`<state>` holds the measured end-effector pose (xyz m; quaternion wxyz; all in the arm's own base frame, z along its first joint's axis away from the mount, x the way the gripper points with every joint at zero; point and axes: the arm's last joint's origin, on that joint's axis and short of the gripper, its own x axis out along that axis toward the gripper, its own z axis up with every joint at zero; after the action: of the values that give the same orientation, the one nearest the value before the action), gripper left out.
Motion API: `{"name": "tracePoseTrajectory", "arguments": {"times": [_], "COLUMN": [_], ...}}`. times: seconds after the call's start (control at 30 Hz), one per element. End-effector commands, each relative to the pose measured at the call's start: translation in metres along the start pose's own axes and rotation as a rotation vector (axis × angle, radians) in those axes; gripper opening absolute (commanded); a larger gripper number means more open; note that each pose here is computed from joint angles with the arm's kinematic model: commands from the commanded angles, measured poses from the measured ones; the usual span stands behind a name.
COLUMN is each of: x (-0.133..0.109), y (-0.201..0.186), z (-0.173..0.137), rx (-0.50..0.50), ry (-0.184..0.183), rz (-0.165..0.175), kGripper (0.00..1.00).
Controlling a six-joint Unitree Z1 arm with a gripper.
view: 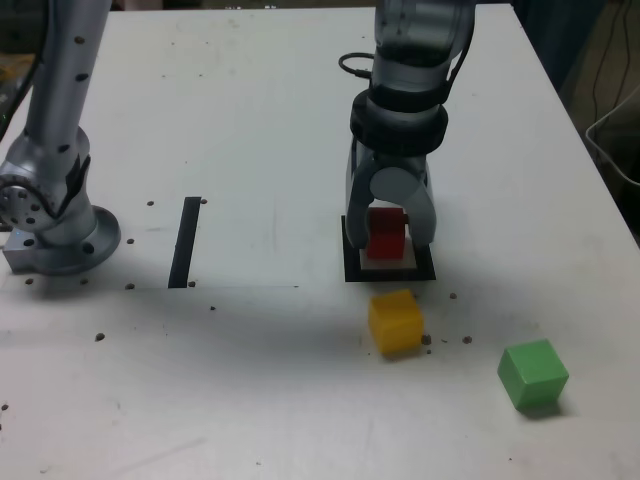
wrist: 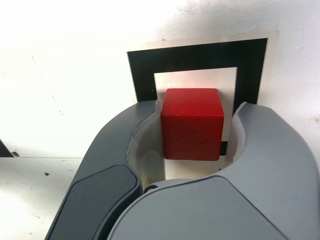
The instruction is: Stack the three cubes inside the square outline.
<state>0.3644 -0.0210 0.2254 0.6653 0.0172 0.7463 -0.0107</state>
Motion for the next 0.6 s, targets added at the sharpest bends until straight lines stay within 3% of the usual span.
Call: {"name": "tracePoseTrajectory", "arguments": {"times": [0.0, 0.13, 0.37, 0.57], "x": [0.000, -0.004, -0.018, -0.029], "y": [0.001, 0.001, -0.001, -0.008], "z": [0.001, -0.001, -0.010, -0.024], "rx": [0.001, 0.001, 0.007, 0.002], "ry": [-0.003, -0.009, -0.043, -0.039], "rz": [0.002, 0.003, -0.001, 0.000], "kGripper": [0.76, 0.98, 1.00, 1.00]}}
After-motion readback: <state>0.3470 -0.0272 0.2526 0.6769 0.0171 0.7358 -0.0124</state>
